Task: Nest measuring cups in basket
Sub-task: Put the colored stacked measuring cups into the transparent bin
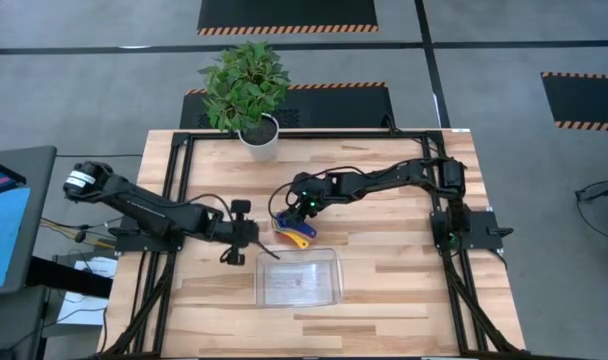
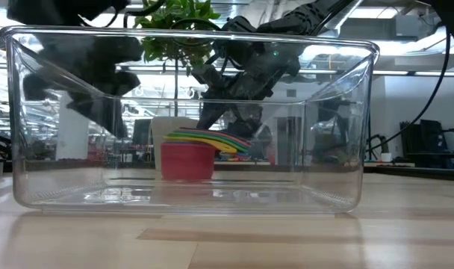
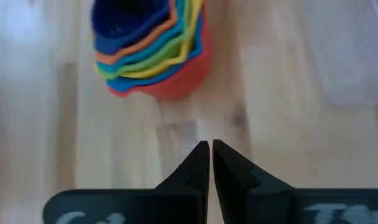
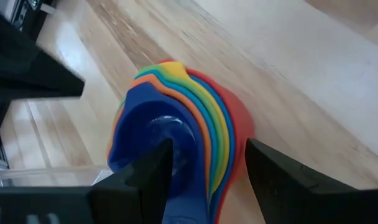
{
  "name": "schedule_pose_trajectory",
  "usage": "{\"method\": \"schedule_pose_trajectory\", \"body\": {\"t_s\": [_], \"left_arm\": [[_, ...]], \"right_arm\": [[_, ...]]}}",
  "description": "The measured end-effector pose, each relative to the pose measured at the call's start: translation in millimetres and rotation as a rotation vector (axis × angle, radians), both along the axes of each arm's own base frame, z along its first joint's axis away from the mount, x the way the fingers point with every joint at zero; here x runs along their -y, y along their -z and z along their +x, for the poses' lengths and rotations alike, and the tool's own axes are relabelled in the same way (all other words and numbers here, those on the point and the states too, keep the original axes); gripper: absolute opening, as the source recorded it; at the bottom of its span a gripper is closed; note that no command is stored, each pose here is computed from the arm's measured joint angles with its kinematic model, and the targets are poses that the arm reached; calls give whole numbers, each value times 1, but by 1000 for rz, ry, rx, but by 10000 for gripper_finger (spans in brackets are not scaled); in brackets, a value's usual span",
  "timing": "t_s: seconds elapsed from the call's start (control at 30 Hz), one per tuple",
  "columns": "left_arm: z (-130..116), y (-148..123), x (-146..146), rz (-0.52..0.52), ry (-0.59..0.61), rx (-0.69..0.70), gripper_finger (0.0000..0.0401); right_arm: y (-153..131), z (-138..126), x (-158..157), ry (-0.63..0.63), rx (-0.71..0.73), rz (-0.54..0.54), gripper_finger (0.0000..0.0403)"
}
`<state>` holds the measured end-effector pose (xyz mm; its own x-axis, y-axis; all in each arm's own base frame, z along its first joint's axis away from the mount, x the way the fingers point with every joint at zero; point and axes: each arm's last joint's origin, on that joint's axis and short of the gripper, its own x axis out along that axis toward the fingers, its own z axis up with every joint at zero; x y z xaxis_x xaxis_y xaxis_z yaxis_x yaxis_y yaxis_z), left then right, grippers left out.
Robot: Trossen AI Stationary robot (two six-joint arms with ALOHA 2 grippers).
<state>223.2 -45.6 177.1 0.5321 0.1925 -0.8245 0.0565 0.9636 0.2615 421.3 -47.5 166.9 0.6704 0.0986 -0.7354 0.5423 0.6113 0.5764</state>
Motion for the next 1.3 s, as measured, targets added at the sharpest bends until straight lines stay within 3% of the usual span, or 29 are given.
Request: {"method": "schedule_pose_trajectory", "body": {"t_s": [0.2,0.43,0.83,1.3], "left_arm": [[5,-1,-15,-6,139,-19,11],[11,3,-26,-22,203,-30,11],[33,25,-24,-5,264,-5,11],[40,23,-38,20,229,59,11]], "right_arm": [[0,0,-1,-1,-1,0,226],[0,0,-1,-2,0,0,226],[-1,1,-2,1,6,3,226],[1,-1,-8,-6,-22,-16,218]]}}
